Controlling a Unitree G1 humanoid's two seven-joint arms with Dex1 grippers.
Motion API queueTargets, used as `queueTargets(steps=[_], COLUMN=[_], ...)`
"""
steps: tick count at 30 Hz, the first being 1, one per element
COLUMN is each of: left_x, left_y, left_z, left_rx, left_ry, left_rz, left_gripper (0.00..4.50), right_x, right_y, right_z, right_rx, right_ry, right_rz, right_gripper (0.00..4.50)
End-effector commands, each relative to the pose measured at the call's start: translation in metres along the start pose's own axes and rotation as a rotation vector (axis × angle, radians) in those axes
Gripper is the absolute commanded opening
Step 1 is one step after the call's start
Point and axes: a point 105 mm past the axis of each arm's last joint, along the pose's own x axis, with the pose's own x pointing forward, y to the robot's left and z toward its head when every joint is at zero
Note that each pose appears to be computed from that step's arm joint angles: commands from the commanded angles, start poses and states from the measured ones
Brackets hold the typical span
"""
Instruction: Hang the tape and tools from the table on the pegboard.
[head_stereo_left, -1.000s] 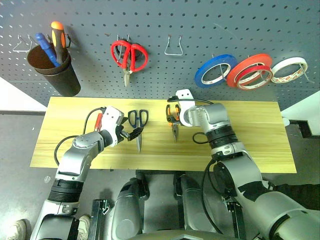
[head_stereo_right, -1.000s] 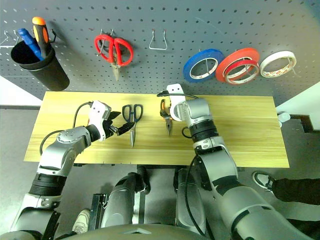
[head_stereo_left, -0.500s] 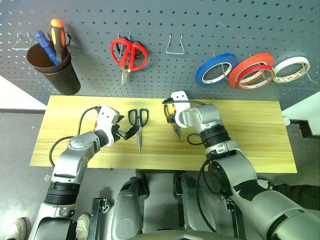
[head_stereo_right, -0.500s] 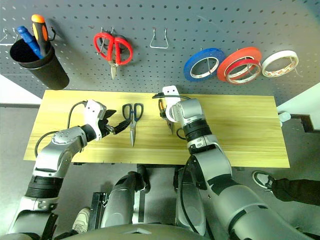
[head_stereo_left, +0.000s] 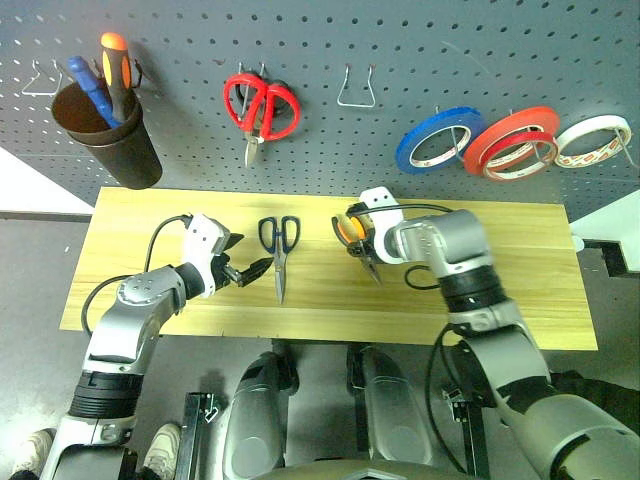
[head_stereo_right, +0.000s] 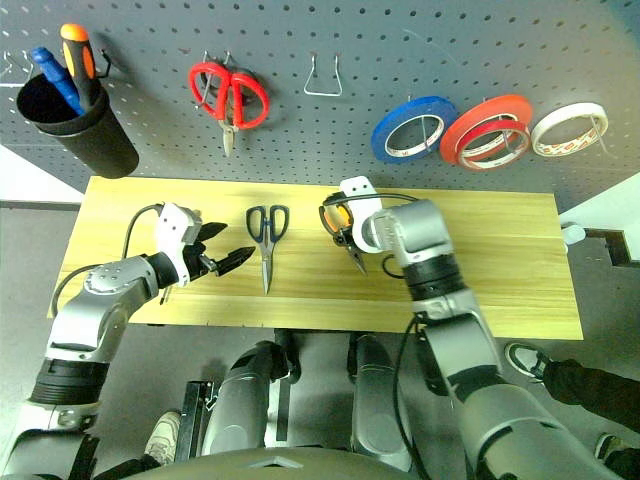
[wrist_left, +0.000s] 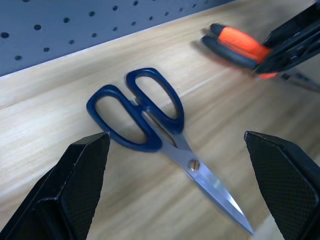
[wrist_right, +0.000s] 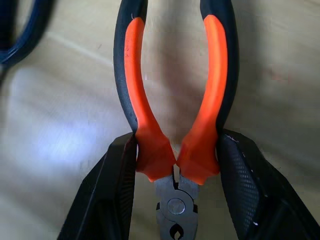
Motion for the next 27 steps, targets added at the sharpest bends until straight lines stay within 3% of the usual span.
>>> queueTargets(steps=[1,4,12,18,27], left_x=[-0.009,-0.019,-0.044,-0.063,-0.08], left_y=[-0.005,-0.017,-0.015,-0.015,-0.009], left_z=[0.016,0.03,0.044,0.06,0.105], left_rx=[0.013,0.013,0.019,0.004,0.068], left_ry=[-0.075,-0.17,-0.227,-0.268,-0.417], left_rz=[-0.048,-0.14,-0.226,-0.291,-0.3], left_gripper=[4.5,4.5,4.5,4.5,4.5], right_x=[-0.024,-0.05,-0.1,-0.141,-0.168], right_y=[0.025,0.025,0.037,0.044,0.055], right_z=[0.007,0.009,0.022,0.059,0.114], right_rx=[-0.079,-0.091,-0.181,-0.214,-0.221], right_ry=[-0.072,-0.133,-0.263,-0.518,-0.816], right_rz=[0.167,0.263,0.437,0.504,0.478], right_gripper=[2.04,2.04,2.04,2.04,2.04])
